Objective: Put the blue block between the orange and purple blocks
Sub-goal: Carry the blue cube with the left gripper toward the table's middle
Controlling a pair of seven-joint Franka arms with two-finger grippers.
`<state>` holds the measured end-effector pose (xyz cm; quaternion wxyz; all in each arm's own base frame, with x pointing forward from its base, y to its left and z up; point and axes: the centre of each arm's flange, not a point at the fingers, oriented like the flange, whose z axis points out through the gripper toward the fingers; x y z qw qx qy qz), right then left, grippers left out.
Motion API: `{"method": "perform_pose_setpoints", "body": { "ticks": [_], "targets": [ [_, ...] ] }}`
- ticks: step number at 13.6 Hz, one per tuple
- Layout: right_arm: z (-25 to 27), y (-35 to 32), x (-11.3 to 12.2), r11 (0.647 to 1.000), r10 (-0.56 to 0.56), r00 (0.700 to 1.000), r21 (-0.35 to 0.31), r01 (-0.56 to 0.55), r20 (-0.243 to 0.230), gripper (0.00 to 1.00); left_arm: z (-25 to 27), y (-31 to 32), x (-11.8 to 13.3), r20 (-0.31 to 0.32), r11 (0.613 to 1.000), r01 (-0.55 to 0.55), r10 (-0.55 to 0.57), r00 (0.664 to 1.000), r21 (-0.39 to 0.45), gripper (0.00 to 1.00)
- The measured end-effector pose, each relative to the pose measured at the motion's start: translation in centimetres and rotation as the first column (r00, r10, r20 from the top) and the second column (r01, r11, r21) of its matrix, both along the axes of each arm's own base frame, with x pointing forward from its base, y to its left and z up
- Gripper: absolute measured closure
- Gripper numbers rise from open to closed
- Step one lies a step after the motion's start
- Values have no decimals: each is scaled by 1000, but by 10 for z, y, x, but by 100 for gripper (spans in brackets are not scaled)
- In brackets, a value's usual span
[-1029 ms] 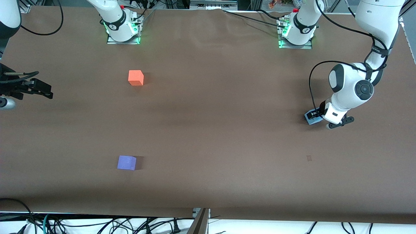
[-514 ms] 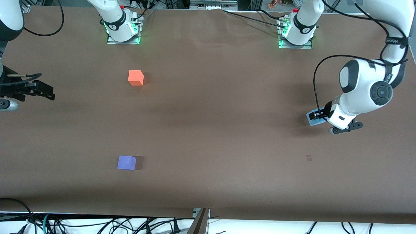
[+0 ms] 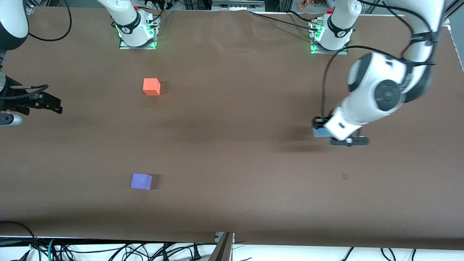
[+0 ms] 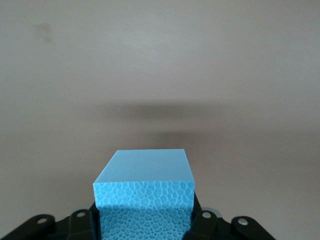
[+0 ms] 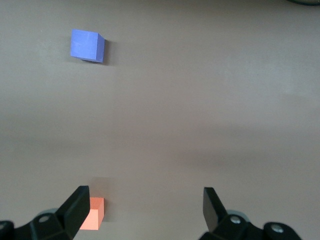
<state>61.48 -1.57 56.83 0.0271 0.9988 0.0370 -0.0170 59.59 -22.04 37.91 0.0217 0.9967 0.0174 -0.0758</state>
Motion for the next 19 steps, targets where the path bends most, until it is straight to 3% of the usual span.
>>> {"method": "perform_pose_setpoints", "body": {
  "ticks": [4,9,19],
  "targets": [
    [-10,10,3,1000,11,1000,0,-11,-17,0,-50,-131,-21,-40,1000,28,-28,999,8,39],
    [-37,12,13,1000,9,999,0,-9,-54,0,-115,-248,-60,5,1000,1,-1,1000,-29,39],
    [-47,54,21,1000,-4,999,2,4,-33,0,-183,-285,-84,37,999,-8,10,999,-44,39]
  ]
}}
